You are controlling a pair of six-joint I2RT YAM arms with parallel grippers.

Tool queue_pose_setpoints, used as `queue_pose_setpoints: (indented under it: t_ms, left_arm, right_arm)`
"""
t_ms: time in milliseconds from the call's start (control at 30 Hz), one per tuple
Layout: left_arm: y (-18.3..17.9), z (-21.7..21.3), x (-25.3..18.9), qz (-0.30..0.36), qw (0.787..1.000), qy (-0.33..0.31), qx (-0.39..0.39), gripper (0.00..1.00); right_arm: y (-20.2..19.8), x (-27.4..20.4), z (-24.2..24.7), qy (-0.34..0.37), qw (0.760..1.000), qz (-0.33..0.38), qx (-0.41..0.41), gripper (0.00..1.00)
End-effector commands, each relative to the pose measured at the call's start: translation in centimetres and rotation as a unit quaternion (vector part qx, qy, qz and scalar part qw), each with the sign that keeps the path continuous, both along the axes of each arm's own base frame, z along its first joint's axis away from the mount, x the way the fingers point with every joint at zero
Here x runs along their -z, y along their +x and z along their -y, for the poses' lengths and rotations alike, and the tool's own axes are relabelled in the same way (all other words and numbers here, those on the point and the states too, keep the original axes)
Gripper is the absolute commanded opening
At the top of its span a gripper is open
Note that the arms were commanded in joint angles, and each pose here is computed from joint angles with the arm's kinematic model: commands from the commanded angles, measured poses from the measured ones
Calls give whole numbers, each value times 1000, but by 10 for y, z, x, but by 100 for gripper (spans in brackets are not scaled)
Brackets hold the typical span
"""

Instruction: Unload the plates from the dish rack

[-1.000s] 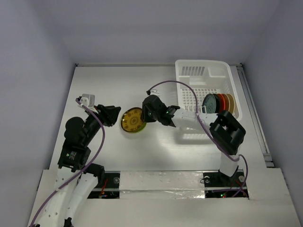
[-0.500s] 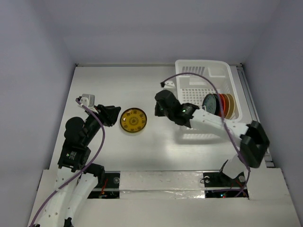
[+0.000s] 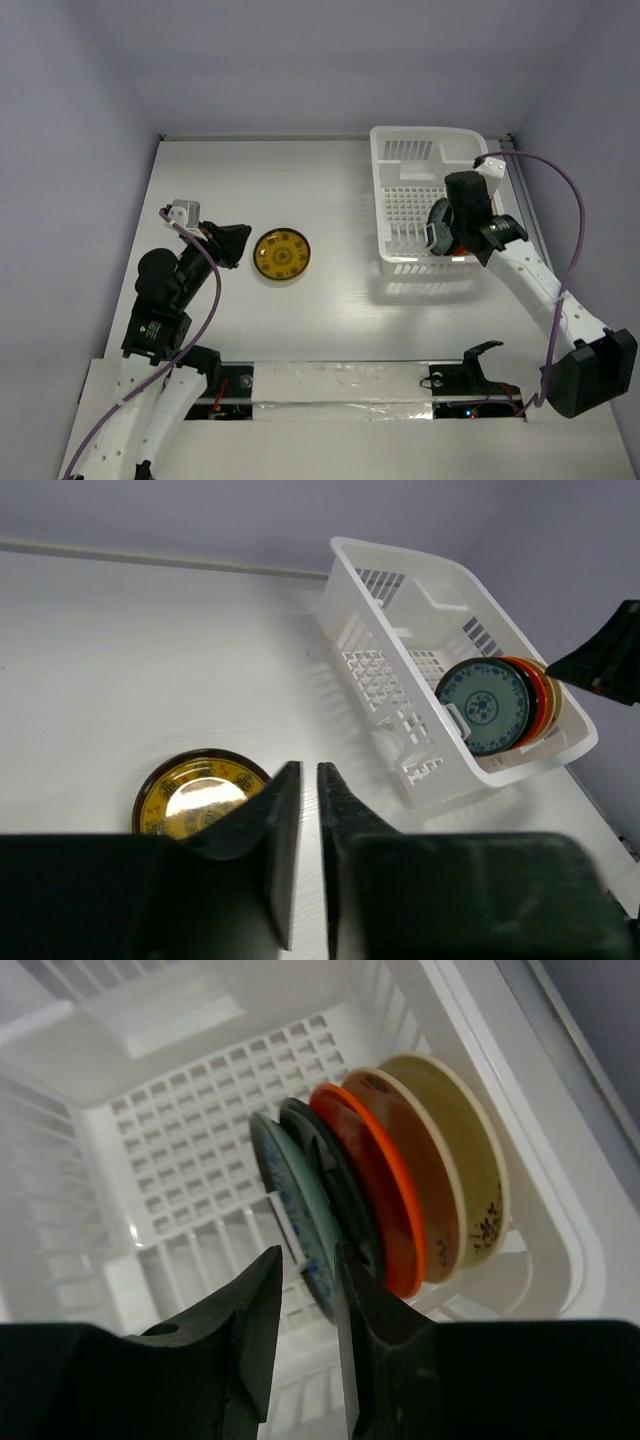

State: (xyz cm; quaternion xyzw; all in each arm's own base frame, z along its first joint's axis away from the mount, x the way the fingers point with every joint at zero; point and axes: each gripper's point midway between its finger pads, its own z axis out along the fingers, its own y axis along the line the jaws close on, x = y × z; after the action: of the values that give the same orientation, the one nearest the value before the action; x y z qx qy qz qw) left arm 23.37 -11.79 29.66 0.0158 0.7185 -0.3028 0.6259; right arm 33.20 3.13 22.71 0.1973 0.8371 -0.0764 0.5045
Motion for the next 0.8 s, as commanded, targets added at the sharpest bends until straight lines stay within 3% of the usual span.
queue_pose_setpoints:
  t_ms: [0, 100, 233, 400, 533, 767]
  left_arm:
    - [-3, -1, -30, 41, 999, -9, -2, 13]
    - [-4, -2, -30, 41, 999, -10, -3, 24]
    - [-6, 0, -31, 42, 999, -11, 2, 30]
    - [-7, 2, -31, 44, 999, -11, 7, 31]
    - [-8, 2, -32, 45, 999, -11, 5, 31]
    - [-10, 3, -34, 48, 999, -12, 10, 31]
  right_arm:
    - [-3, 14, 19, -53, 997, -51, 6, 35]
    - [3, 23, 17, -50, 997, -64, 2, 35]
    - [8, 37, 19, -57, 994, -92, 9, 33]
    - [17, 51, 15, -66, 991, -118, 1, 26]
    - [18, 54, 23, -94, 985, -146, 17, 12]
    - [13, 35, 27, -129, 976, -175, 9, 3]
